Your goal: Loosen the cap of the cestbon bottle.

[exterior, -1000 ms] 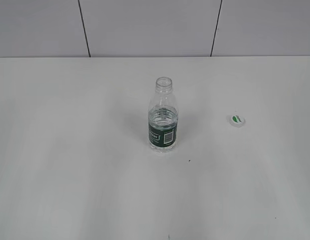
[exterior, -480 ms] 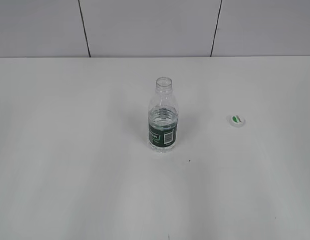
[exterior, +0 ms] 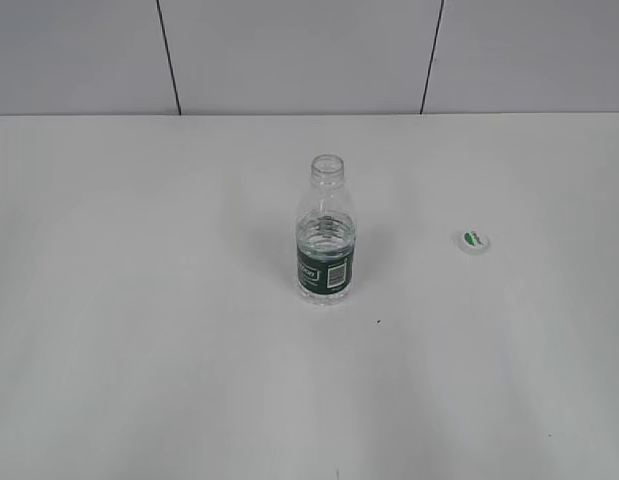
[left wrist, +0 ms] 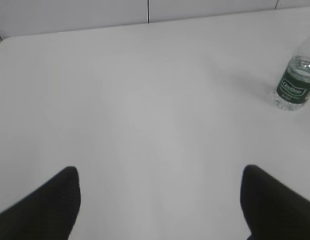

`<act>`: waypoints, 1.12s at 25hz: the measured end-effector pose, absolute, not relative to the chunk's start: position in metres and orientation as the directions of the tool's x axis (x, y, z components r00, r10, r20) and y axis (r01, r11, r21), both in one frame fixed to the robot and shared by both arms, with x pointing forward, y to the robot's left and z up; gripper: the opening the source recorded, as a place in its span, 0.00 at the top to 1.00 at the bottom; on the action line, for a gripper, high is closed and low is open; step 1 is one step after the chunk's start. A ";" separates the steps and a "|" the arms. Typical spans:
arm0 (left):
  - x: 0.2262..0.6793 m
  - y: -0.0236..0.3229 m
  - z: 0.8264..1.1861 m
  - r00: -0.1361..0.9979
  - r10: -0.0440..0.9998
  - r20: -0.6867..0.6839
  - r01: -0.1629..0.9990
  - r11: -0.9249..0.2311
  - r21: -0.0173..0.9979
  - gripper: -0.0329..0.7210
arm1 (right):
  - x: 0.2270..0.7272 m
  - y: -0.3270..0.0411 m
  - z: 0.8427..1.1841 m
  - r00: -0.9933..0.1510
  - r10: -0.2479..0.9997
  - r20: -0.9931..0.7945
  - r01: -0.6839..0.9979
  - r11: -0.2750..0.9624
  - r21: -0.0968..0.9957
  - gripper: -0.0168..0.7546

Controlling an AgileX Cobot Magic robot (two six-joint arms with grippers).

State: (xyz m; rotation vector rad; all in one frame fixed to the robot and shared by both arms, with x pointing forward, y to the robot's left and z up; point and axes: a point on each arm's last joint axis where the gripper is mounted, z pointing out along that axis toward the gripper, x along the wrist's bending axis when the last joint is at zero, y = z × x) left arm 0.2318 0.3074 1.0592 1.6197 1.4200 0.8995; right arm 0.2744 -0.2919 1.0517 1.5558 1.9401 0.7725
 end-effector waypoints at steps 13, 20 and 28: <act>0.231 0.307 1.057 0.124 0.992 0.011 0.435 -0.064 0.898 0.17 | 0.229 -0.296 1.054 -0.179 0.981 -0.074 0.447 0.148 0.882 0.22; 0.231 0.307 1.057 0.124 0.992 0.011 0.435 -0.065 0.898 0.17 | 0.229 -0.296 1.054 -0.181 0.981 -0.070 0.447 0.146 0.882 0.22; 0.231 0.307 1.057 0.079 0.997 0.011 0.438 -0.045 0.898 0.17 | 0.229 -0.296 1.054 -0.182 0.981 -0.068 0.447 0.145 0.883 0.22</act>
